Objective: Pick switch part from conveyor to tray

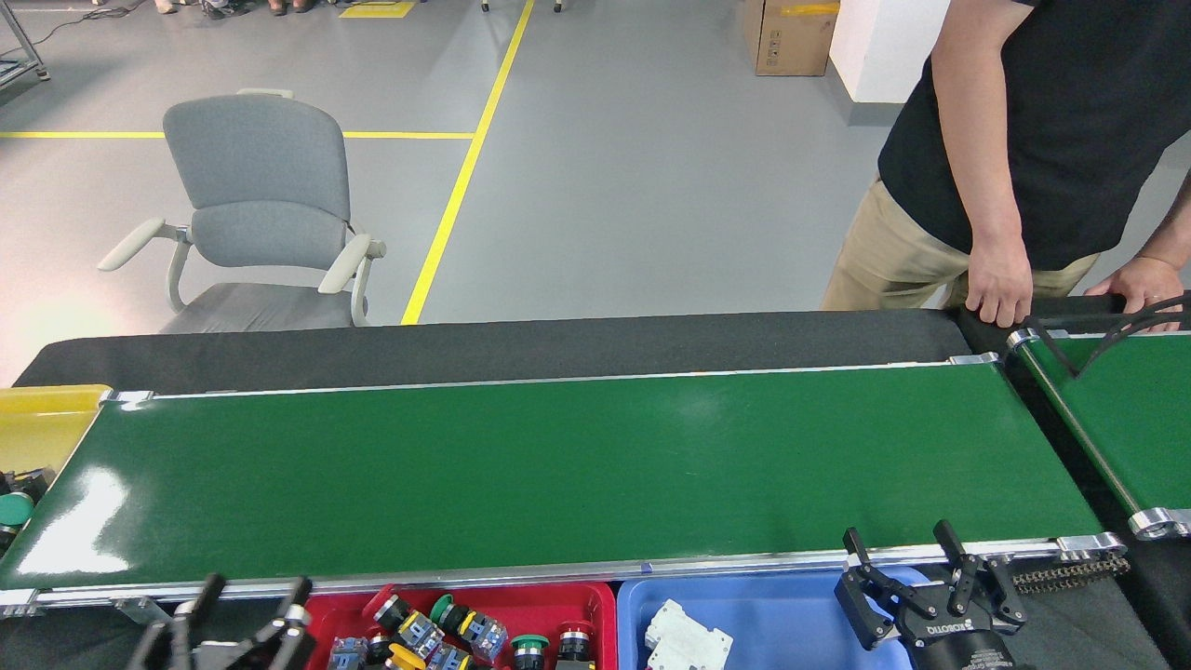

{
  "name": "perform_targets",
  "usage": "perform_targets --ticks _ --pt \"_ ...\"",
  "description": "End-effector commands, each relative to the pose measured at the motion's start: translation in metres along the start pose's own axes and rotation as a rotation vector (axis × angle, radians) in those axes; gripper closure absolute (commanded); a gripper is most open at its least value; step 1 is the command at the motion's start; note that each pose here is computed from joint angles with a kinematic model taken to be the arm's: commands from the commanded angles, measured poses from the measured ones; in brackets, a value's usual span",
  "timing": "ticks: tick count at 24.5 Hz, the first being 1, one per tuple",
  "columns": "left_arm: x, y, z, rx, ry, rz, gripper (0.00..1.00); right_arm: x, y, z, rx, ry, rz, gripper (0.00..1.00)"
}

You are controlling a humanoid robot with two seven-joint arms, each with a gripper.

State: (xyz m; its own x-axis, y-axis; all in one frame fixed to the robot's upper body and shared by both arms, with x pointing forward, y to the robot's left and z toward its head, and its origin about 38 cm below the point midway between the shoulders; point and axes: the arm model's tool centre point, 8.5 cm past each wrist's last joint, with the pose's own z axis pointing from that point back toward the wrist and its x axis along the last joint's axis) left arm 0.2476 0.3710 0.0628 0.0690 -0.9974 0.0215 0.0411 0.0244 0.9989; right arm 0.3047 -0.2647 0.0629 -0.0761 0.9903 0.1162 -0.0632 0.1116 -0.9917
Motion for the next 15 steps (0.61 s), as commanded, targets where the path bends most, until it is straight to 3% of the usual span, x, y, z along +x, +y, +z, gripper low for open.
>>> perform_targets --ticks 1,4,15 --pt "-0.027 0.007 0.009 0.027 0.090 -0.083 0.01 -0.002 -0.009 -0.001 -0.032 0.004 0.006 0.01" --pt "-0.033 0.001 0.017 -0.003 0.084 -0.164 0.00 -0.002 -0.008 -0.001 -0.030 0.004 0.004 0.01" --pt "-0.020 -0.007 0.028 -0.037 -0.028 -0.109 0.00 -0.003 -0.004 0.003 -0.017 0.011 0.004 0.01"
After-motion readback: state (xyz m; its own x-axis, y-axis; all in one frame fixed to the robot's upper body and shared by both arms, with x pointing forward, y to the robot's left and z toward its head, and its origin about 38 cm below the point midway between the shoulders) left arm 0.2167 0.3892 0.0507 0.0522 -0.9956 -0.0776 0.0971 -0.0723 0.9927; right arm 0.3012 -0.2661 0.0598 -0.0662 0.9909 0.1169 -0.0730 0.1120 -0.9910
